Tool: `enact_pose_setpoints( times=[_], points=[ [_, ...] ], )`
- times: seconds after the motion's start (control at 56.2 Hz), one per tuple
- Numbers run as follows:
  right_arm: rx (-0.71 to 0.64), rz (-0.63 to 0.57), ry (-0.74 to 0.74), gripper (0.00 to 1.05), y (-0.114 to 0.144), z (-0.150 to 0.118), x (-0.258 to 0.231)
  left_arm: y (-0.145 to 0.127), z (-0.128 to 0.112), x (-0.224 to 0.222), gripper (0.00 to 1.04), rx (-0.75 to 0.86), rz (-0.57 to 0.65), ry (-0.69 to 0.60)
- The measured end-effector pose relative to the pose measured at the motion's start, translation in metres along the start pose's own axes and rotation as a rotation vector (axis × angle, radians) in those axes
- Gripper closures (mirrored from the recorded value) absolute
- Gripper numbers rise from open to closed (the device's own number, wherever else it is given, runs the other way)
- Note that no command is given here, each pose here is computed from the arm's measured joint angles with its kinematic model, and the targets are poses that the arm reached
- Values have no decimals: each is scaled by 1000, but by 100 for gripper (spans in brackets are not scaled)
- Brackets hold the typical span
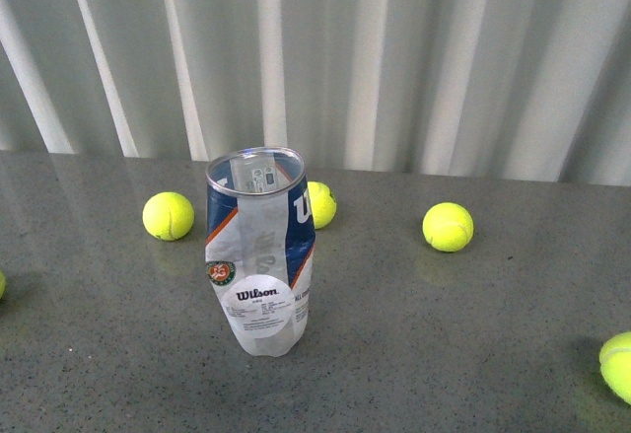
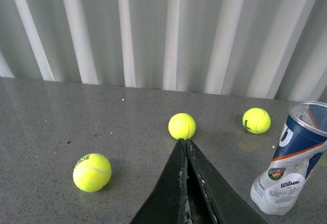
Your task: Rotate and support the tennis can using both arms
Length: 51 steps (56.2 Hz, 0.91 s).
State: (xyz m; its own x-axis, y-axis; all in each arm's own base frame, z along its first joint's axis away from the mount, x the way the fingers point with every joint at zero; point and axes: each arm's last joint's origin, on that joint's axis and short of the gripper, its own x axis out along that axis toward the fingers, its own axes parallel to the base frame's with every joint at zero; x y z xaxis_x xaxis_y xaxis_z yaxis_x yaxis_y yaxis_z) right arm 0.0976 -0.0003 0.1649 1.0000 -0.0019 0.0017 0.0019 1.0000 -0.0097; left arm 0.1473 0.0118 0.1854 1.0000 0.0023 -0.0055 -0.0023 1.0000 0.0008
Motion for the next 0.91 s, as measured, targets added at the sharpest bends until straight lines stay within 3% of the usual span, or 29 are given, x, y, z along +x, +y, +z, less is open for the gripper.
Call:
enact_pose_setpoints(
  times=[0.16,0.907],
  points=[
    [0,0,0,7,0,0,0,-12,-7,-11,101,-1,-5,1],
    [0,0,0,7,0,0,0,-12,-10,-35,101,-3,-2,-34]
  ],
)
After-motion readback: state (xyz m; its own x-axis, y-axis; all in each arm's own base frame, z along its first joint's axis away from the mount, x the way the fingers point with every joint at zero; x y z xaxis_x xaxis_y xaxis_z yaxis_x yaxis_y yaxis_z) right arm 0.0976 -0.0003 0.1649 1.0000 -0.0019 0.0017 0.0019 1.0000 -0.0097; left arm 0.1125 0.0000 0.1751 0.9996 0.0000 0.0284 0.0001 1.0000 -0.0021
